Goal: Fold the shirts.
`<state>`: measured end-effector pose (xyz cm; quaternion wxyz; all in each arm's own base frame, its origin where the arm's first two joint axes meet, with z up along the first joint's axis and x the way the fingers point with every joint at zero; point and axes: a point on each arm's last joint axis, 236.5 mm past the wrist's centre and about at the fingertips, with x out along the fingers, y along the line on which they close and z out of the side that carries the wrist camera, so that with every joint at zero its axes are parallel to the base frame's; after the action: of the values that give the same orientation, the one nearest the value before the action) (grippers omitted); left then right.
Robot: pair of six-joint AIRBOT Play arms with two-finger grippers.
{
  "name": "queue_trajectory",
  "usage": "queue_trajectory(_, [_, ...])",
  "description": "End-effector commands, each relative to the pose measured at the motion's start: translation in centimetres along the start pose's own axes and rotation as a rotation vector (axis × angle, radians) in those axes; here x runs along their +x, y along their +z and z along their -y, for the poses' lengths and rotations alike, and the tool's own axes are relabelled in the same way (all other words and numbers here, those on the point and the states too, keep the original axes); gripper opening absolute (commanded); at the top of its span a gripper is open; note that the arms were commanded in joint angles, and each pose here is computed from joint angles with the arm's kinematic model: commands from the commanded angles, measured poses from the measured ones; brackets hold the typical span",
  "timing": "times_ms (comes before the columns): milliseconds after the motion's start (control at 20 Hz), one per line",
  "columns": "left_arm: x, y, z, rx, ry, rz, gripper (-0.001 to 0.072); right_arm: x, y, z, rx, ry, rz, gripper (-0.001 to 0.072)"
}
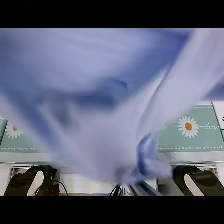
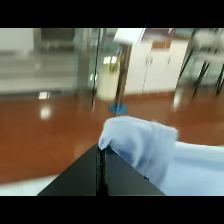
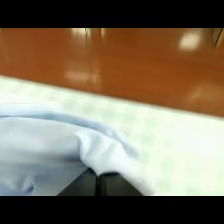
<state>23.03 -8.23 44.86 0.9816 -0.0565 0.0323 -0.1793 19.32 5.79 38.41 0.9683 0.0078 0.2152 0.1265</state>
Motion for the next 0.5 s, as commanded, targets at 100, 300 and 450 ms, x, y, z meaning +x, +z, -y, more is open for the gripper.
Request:
queue_trajectory(100, [1.2,-15.6,-2.0,-0.186,0.009,-0.459,0.0016,5.1,-15.7,0.1,0.198,0.011,-0.384,0.0031])
queue_trajectory(300, [7.4,-25.0,-4.1,-0.426,-0.025,-0.519,0.0016,12.6,-22.1,3.5,0.234,-0.085,-0.479,0.003])
queue_trajectory(450, [12.3,-30.7,-5.0,-0.508,-0.016,-0.567,0.0016,18.1,-24.6,8.5,0.231,-0.257,-0.551,0.0031])
